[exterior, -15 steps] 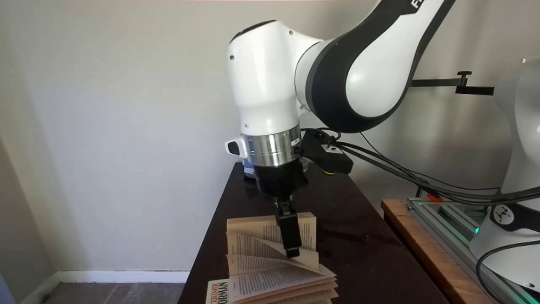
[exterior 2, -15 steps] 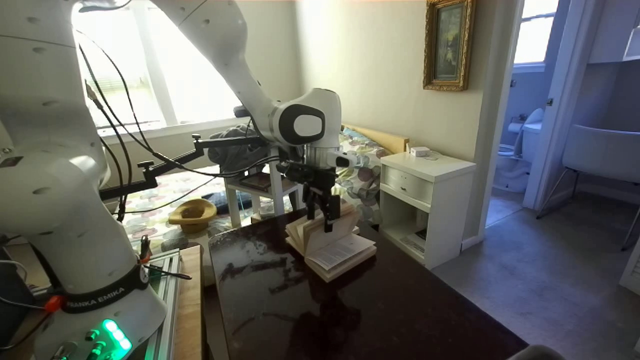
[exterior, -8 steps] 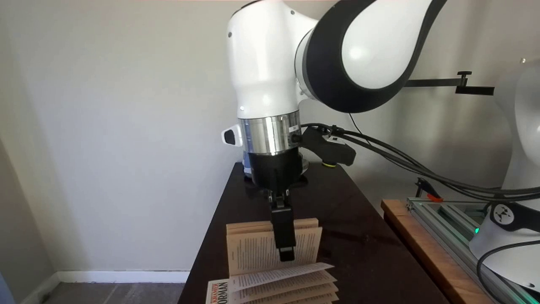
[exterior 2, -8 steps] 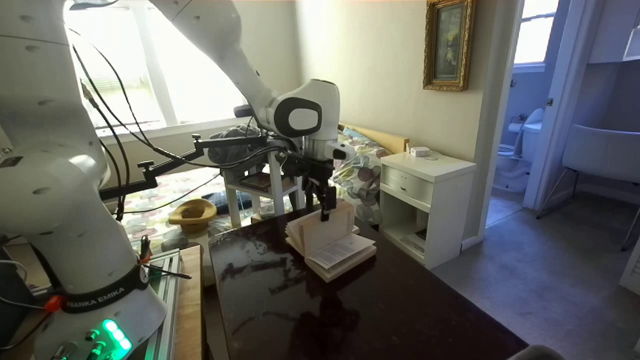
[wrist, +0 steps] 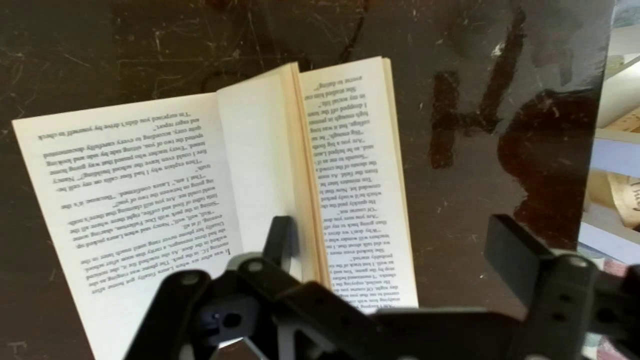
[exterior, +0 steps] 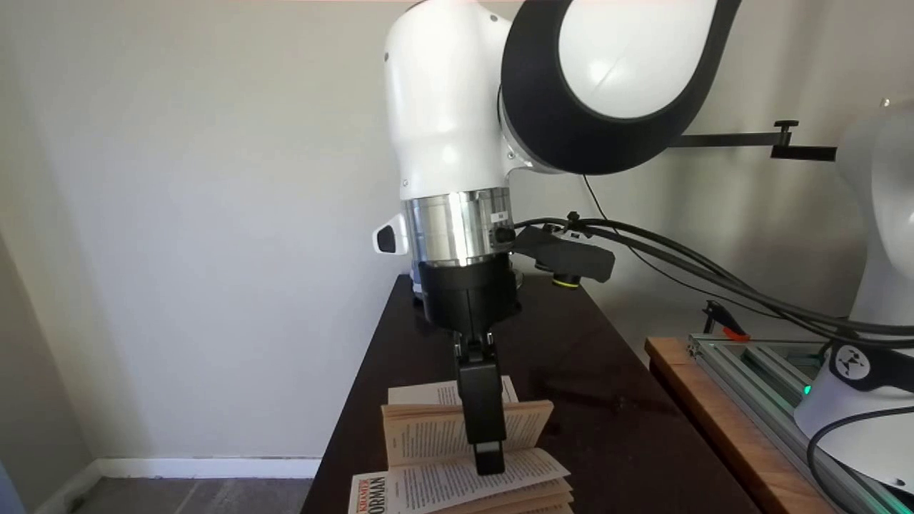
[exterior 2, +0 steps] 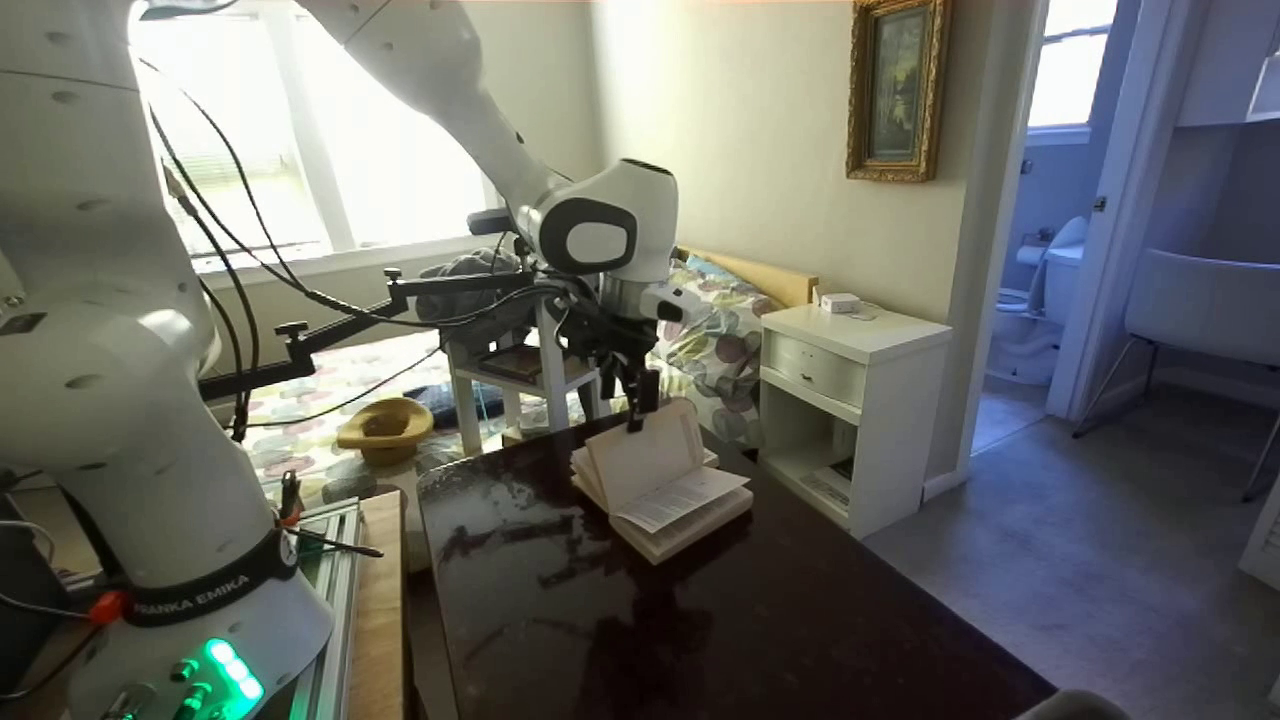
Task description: Close the purple book.
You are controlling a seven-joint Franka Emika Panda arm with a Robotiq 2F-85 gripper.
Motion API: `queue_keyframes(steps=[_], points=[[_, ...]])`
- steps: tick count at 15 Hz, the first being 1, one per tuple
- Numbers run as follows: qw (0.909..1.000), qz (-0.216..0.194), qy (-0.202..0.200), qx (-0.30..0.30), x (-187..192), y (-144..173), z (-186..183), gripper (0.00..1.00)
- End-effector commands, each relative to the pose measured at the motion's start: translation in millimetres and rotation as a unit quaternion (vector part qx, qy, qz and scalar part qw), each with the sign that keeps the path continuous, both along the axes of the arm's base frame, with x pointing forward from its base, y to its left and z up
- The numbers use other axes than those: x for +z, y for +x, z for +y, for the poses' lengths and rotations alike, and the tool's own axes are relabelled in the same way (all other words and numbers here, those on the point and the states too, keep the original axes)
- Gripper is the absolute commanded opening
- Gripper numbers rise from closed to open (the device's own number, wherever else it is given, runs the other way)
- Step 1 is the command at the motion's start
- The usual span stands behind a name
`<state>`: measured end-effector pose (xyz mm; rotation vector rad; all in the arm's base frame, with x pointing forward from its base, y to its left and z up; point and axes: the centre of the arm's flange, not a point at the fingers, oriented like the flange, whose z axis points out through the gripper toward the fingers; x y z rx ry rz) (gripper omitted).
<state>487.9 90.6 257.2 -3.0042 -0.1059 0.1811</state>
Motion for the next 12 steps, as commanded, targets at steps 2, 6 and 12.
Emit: queue_keyframes(steps=[2,6,12], points=[[0.9995,0.01,0.028,0.012,-14,6,13,1.0],[0.9991,0.026,0.016,0.029,-34,5,21,1.0],[0.9973,0.056,0.012,0.045,-64,2,30,1.0]])
